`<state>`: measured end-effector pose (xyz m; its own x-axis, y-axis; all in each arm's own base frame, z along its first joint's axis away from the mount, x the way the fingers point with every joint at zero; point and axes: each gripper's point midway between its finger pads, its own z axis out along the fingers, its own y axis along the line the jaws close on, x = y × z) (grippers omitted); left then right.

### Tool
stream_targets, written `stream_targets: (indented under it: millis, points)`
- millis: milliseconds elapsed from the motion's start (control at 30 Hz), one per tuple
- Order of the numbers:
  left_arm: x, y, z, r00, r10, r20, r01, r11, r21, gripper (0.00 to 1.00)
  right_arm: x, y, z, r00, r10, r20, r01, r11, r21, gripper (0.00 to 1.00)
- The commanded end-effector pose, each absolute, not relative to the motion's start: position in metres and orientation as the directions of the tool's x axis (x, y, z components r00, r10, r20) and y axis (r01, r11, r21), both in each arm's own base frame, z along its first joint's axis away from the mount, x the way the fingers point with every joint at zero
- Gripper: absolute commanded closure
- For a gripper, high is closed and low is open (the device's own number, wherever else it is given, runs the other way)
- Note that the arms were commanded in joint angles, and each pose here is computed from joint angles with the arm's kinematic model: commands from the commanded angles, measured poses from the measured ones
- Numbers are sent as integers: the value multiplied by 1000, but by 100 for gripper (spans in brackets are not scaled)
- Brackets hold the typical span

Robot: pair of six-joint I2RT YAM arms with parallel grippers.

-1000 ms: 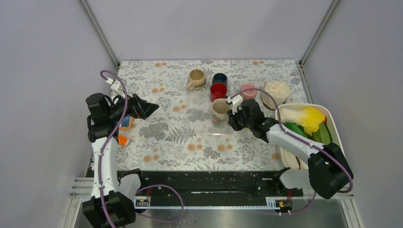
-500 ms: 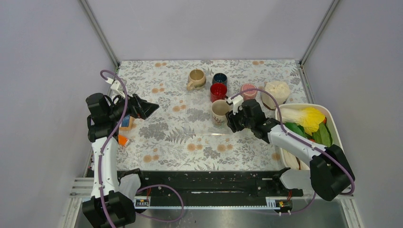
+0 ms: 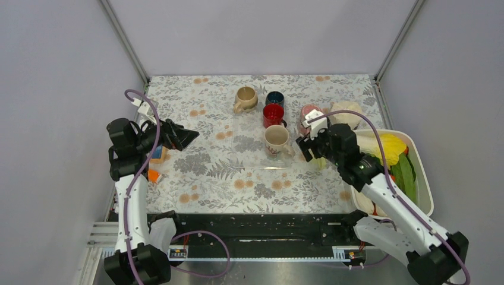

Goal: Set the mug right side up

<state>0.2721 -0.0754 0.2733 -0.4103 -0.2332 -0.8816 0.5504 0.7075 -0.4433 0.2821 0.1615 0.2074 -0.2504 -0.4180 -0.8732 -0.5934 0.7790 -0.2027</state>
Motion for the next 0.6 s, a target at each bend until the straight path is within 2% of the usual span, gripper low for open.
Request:
stream_targets:
  millis: [0,233,567]
  points:
    - [271,-76,284,-346,-206,-916,595,707,-383,1,273,104,191,-325,-499,-803,-476,820,-317,20]
    - [270,-77,286,-345,-211,-915,599,701,-387,1,260,65,119,-523,-529,-669,-481,831,-281,20]
    - [266,-77,288,-321,-198,-926,606,709,-362,1,279,68,105,-598,-479,-643,-488,854,-182,27]
